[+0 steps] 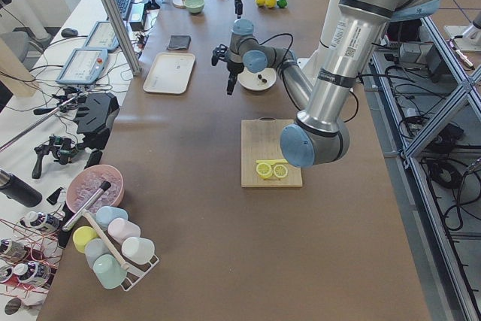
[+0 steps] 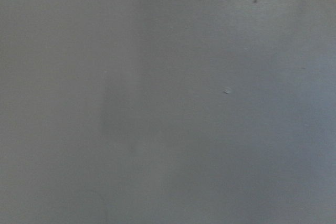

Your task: Place red cherry on plate

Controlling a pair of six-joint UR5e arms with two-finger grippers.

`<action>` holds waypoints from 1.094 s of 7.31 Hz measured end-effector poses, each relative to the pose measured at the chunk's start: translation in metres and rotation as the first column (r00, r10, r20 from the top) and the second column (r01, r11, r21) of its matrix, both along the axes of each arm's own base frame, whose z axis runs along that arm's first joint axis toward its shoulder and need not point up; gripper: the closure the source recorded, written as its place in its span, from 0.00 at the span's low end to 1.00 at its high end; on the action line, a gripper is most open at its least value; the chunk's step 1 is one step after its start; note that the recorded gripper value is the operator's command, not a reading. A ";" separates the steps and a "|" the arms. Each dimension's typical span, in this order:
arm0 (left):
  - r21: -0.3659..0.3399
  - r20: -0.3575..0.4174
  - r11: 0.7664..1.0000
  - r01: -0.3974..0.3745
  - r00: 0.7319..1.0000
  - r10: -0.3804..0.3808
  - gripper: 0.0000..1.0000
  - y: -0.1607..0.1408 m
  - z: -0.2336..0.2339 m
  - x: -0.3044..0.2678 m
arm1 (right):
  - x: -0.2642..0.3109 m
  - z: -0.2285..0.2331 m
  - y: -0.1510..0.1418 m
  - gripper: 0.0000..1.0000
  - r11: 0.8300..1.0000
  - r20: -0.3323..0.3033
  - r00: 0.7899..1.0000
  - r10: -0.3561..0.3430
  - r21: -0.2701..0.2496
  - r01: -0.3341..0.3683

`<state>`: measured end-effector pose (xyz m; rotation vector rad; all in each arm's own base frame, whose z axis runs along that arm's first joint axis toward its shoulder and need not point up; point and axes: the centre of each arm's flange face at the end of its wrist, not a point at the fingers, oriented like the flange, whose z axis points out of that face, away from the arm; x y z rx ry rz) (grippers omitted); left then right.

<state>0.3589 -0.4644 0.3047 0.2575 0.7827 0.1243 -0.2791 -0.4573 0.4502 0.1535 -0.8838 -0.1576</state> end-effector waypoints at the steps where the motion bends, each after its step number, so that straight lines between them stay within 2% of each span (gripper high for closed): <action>1: 0.039 0.043 0.997 -0.074 0.996 0.072 0.02 -0.021 0.042 -0.064 | 0.031 0.022 -0.002 0.00 1.000 -0.014 1.000 -0.022 0.019 0.022; 3: 0.090 0.130 0.973 -0.213 0.971 0.200 0.02 -0.044 0.150 -0.208 | 0.099 0.064 -0.001 0.00 0.997 -0.037 0.998 -0.054 0.058 0.056; 5: 0.103 0.111 0.945 -0.310 0.948 0.299 0.02 -0.040 0.262 -0.333 | 0.158 0.115 0.008 0.00 0.992 -0.085 0.993 -0.083 0.093 0.090; 6: 0.099 0.094 0.941 -0.322 0.945 0.314 0.02 -0.029 0.303 -0.372 | 0.186 0.142 0.009 0.00 0.990 -0.106 0.990 -0.091 0.100 0.101; 8: 0.068 0.075 0.945 -0.321 0.946 0.316 0.02 -0.015 0.343 -0.397 | 0.232 0.183 0.010 0.00 0.991 -0.125 0.989 -0.081 0.098 0.093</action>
